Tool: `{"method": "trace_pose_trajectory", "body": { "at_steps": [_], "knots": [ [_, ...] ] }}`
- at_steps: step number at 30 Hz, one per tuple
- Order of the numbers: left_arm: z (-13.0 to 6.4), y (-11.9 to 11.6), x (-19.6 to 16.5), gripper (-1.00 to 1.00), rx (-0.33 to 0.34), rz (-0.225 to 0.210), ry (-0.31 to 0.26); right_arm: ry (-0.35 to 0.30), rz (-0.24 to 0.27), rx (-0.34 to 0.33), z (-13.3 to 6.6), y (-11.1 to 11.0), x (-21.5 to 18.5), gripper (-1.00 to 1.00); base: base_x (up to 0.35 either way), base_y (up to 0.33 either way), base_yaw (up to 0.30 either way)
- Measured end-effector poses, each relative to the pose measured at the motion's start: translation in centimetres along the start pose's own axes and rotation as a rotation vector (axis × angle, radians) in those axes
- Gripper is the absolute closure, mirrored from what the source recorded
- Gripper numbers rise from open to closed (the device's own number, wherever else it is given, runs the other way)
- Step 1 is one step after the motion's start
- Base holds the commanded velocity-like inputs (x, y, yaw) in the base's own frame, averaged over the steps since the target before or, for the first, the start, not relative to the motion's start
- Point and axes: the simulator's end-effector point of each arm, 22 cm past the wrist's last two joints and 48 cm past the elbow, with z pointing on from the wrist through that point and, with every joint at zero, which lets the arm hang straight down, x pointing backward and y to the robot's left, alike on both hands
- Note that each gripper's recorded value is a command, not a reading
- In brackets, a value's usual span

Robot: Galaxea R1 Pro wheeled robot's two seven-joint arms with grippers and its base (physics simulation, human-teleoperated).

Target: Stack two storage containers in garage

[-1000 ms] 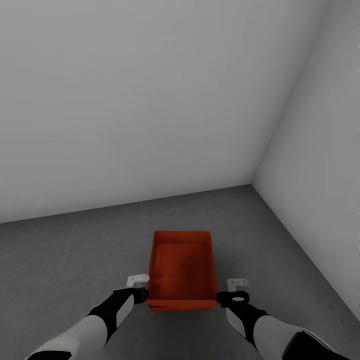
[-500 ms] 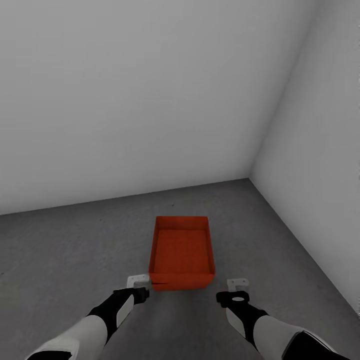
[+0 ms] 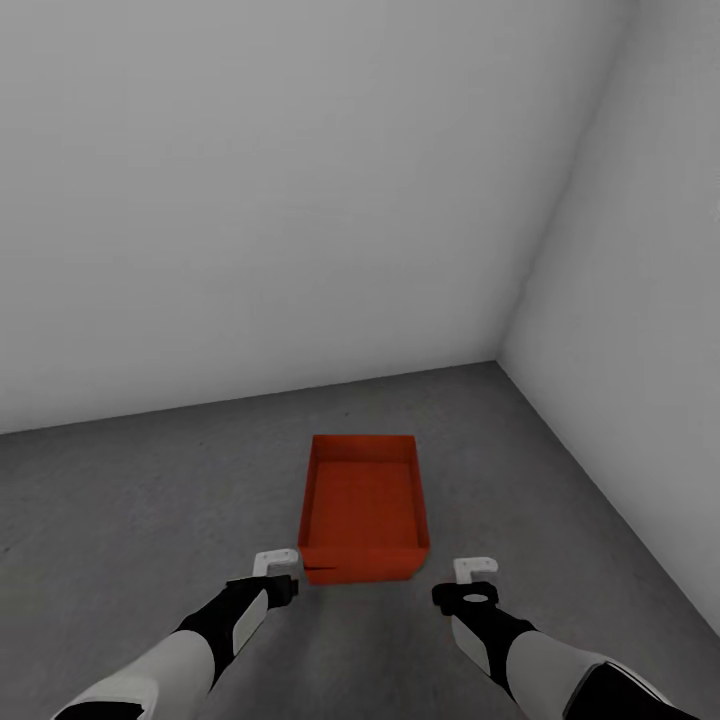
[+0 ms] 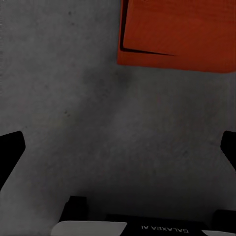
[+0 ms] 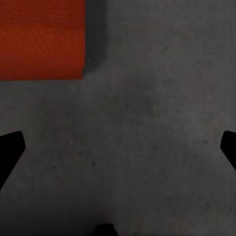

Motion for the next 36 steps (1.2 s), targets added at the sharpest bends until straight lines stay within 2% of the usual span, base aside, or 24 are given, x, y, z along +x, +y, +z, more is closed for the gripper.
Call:
{"method": "trace_pose_trajectory", "body": {
  "at_steps": [26, 32, 34, 36],
  "knots": [
    [0.0, 0.0, 0.5, -1.0, -0.001, 0.0, 0.011, -0.002, -0.005, 0.006, 0.0, -0.3, 0.0, -1.0, 0.0, 0.0, 0.0],
    [0.4, 0.5, 4.7, -1.0, -0.007, 0.005, 0.096, 0.011, -0.009, 0.011, 0.0, -0.5, 0.6, -1.0, 0.0, 0.0, 0.0],
    [0.5, 0.8, 5.9, -1.0, -0.01, -0.003, 0.116, 0.016, -0.011, 0.013, 0.0, -0.6, 0.8, -1.0, 0.0, 0.0, 0.0],
    [0.6, 1.2, 7.2, -1.0, -0.015, -0.029, 0.131, 0.021, -0.011, 0.014, 0.0, -0.6, 1.1, -1.0, 0.0, 0.0, 0.0]
  ]
}}
